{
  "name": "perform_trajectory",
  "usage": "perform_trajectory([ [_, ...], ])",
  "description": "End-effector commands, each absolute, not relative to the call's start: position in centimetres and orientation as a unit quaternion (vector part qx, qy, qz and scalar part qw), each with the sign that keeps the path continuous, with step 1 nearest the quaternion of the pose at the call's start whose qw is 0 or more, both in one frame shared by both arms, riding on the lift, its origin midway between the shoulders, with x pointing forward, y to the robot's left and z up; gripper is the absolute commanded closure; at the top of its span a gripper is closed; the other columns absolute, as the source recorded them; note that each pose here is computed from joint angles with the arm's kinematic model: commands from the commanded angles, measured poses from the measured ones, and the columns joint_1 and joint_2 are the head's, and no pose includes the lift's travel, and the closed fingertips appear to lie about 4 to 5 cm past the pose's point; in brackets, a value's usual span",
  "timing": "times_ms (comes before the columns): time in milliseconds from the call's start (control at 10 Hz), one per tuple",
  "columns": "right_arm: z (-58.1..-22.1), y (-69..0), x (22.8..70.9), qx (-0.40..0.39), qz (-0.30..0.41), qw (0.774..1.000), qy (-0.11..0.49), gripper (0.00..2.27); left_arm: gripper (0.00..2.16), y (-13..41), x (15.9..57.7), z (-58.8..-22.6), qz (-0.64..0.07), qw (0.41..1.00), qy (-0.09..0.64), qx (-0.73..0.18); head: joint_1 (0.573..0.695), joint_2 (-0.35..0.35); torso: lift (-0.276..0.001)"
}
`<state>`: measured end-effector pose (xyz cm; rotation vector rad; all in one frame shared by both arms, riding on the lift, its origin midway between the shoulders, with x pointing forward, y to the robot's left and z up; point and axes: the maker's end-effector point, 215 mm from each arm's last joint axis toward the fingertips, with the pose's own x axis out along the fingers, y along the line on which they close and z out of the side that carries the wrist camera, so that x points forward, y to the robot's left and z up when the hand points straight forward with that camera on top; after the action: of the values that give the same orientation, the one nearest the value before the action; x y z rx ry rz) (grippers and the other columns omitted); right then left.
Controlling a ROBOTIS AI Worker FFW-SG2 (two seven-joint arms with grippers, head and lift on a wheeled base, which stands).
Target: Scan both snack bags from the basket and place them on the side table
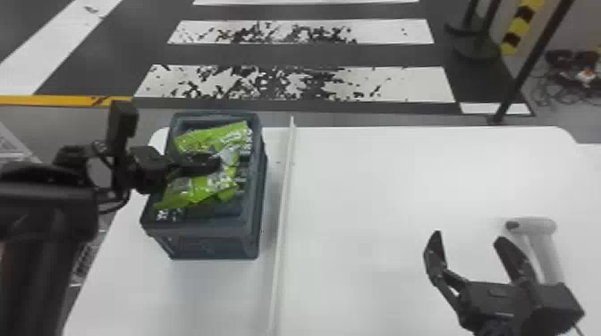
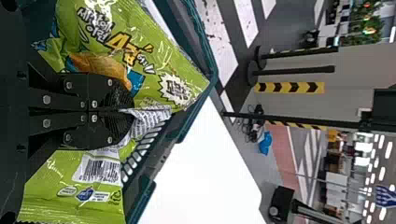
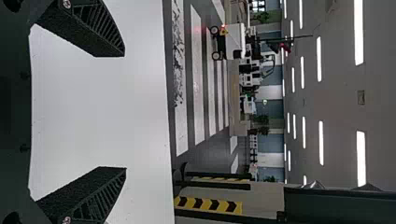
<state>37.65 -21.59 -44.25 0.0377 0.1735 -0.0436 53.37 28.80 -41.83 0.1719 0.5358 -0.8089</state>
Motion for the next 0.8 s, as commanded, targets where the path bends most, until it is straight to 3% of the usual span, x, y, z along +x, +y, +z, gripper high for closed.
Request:
perform_trajectory([
  [0, -44.3, -21.6, 37.6, 0.019, -0.022, 0.996, 0.087, 0.05, 2.13, 29.5, 53.4, -39.8, -0.383, 0.891, 0.232, 0.071, 0.695, 0.087, -0.074],
  [200, -44.3, -21.5, 37.6, 0.020, -0.022, 0.996, 0.088, 0.06, 2.14, 29.2, 53.3, -37.9, -0.388, 0.897, 0.204, 0.047, 0.695, 0.097, -0.074],
  [700, -44.4, -21.3, 37.5, 0.019, -0.020, 0.996, 0.089, 0.06, 2.14, 28.3, 52.3, -38.6, -0.408, 0.890, 0.202, 0.001, 0.695, 0.092, -0.074],
])
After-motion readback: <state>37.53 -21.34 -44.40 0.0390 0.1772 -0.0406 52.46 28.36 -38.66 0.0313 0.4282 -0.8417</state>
